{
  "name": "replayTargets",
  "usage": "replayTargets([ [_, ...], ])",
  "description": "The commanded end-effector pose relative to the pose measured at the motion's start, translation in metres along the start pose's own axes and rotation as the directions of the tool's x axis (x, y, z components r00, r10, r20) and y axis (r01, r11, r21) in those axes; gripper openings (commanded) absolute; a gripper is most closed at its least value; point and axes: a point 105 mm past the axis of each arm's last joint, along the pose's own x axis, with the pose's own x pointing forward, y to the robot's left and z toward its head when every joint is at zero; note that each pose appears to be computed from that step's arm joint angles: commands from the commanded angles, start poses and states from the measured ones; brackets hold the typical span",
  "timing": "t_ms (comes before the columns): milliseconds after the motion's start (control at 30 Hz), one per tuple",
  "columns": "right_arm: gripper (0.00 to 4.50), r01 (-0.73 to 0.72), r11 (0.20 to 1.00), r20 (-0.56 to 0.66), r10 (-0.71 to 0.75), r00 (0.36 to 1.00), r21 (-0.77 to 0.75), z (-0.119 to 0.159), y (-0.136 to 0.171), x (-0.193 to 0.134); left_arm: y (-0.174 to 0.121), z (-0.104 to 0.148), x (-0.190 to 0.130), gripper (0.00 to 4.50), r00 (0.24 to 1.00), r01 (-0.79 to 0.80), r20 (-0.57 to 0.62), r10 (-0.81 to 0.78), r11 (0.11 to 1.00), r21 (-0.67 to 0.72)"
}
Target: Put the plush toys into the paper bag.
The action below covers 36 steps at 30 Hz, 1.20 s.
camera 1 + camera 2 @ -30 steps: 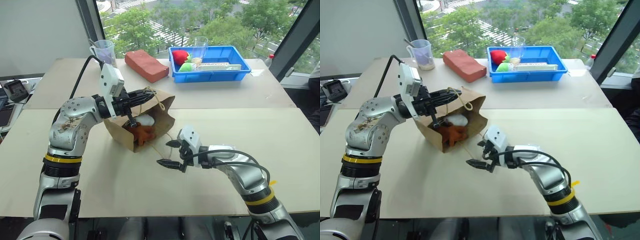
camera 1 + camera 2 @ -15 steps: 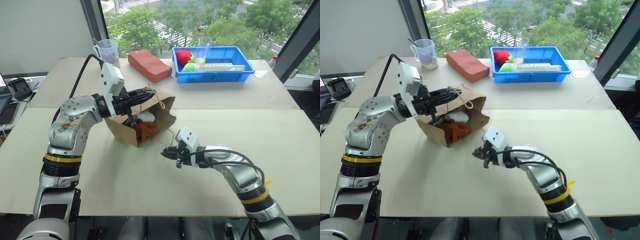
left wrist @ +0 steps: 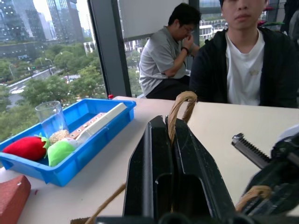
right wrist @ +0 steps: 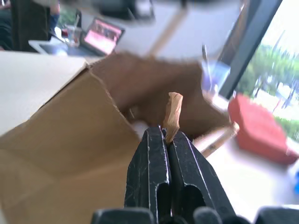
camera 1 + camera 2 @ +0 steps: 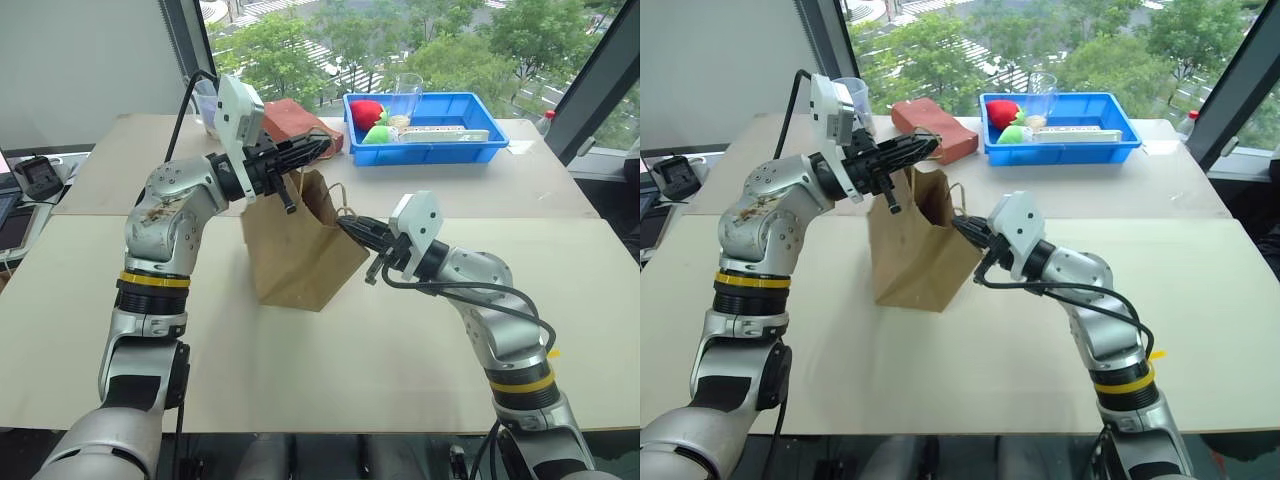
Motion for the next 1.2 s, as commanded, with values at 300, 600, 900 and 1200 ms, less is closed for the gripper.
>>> replayTargets([
  [300, 0.04, -0.067, 0.994, 0.156, 0.081, 0.984, -0.09, 0.06, 0.008, 0.004, -0.005, 0.002, 0.013, 0.0, 0.997, 0.075, 0.026, -0.075, 0.997, 0.017],
  [600, 0.04, -0.117, 0.988, -0.043, 0.121, 0.992, 0.096, 0.009, 0.026, 0.027, -0.019, -0.027, -0.001, 0.0, 0.986, 0.15, -0.07, -0.153, 0.988, -0.038],
  [900, 0.04, -0.02, 0.997, -0.031, 0.022, 0.999, 0.076, 0.007, 0.013, 0.043, -0.023, -0.03, -0.01, 0.0, 0.985, 0.137, -0.103, -0.139, 0.99, -0.028],
  [1200, 1.31, -0.158, 0.983, -0.032, 0.162, 0.986, 0.089, 0.009, 0.022, 0.02, -0.026, -0.021, -0.041, 3.16, 0.987, 0.082, -0.135, -0.086, 0.996, -0.034],
])
